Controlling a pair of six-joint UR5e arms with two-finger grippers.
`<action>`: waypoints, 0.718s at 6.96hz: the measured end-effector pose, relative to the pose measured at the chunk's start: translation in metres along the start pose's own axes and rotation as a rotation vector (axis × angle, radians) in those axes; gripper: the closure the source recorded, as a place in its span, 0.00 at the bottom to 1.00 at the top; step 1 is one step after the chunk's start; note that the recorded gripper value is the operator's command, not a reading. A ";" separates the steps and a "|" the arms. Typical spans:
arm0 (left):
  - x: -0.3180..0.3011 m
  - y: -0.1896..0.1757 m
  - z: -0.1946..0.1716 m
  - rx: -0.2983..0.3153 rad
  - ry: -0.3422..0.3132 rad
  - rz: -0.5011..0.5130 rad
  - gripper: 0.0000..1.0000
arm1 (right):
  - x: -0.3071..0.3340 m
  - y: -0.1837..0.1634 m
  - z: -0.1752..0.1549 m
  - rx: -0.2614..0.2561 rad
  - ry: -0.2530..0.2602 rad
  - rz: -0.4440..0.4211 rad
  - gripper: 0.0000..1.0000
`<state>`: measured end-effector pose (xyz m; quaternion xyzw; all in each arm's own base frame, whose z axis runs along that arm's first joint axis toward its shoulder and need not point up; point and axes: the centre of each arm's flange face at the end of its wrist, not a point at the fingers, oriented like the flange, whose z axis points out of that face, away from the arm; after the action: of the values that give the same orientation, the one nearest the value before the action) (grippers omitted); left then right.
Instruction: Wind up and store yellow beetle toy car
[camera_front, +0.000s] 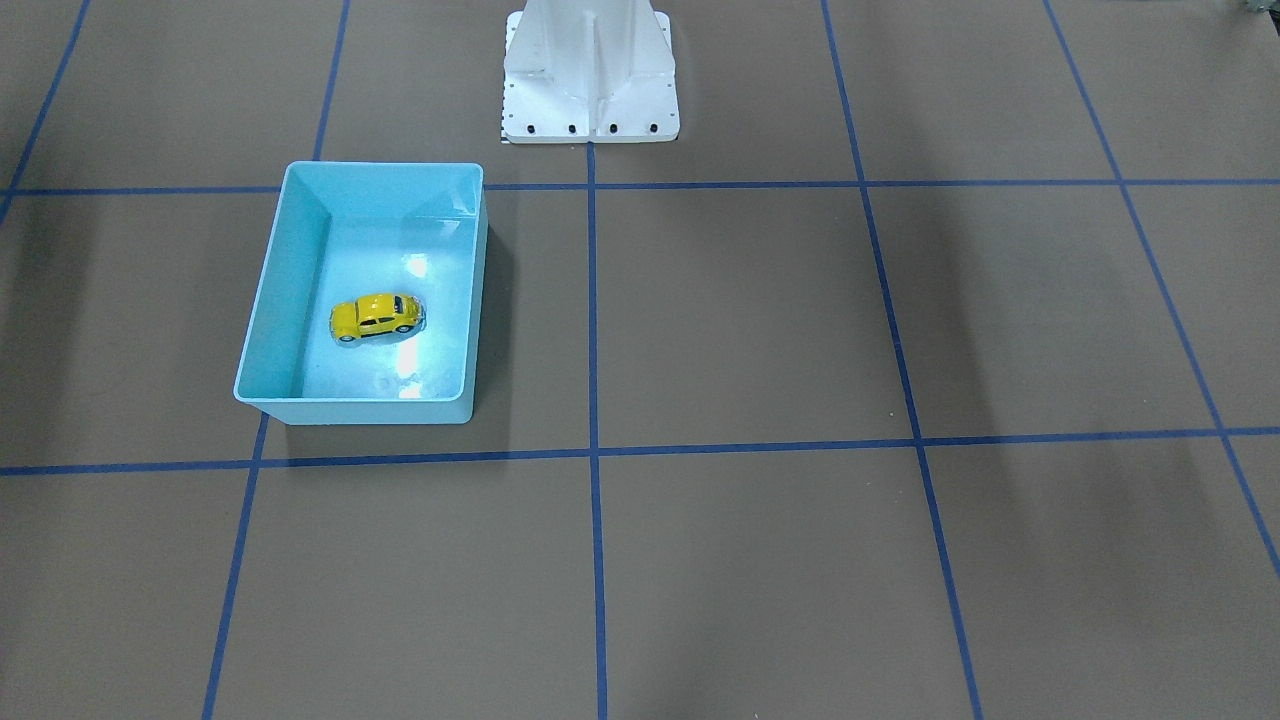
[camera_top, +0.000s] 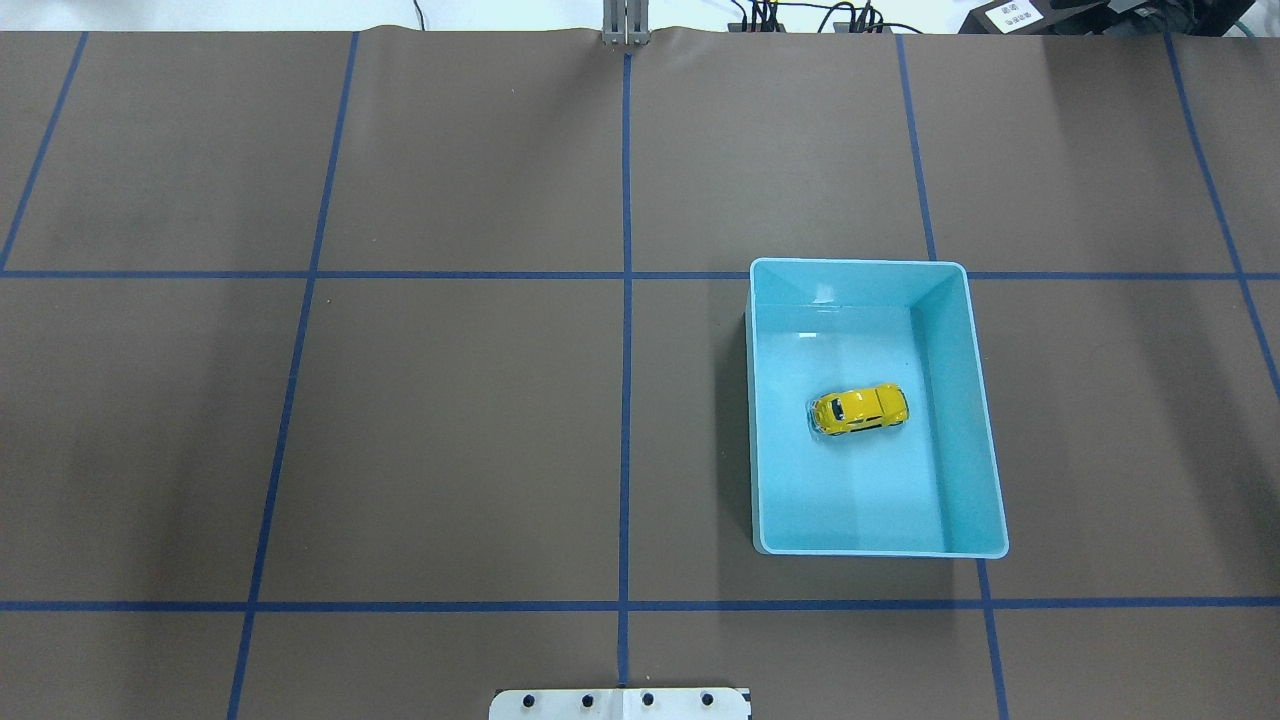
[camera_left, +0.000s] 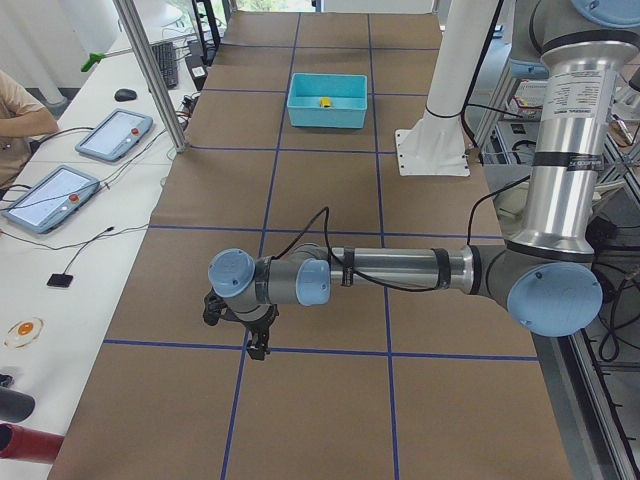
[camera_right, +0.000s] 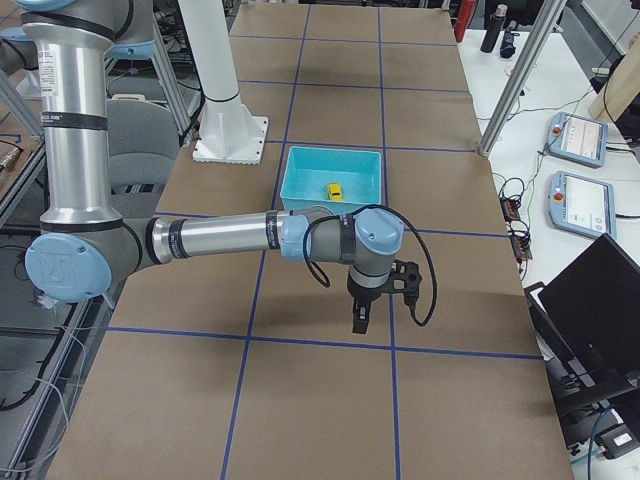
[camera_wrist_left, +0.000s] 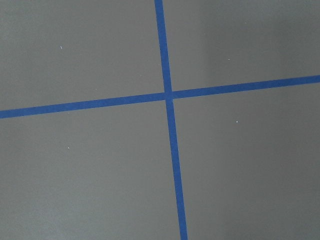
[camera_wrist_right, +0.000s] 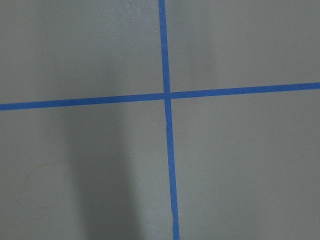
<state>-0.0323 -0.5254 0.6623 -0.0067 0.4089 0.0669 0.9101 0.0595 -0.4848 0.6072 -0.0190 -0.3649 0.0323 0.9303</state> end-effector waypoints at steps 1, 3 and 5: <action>0.000 0.000 0.000 0.000 0.000 0.000 0.00 | 0.001 0.001 0.001 -0.002 0.001 -0.001 0.00; 0.000 0.000 0.000 0.000 0.000 0.000 0.00 | 0.002 0.002 0.002 -0.003 0.002 -0.002 0.00; 0.000 0.000 0.000 0.000 0.000 -0.001 0.00 | 0.003 0.002 0.003 -0.004 0.003 -0.003 0.00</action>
<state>-0.0323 -0.5252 0.6624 -0.0069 0.4089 0.0666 0.9101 0.0597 -0.4831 0.6112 -0.0204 -0.3636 0.0303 0.9308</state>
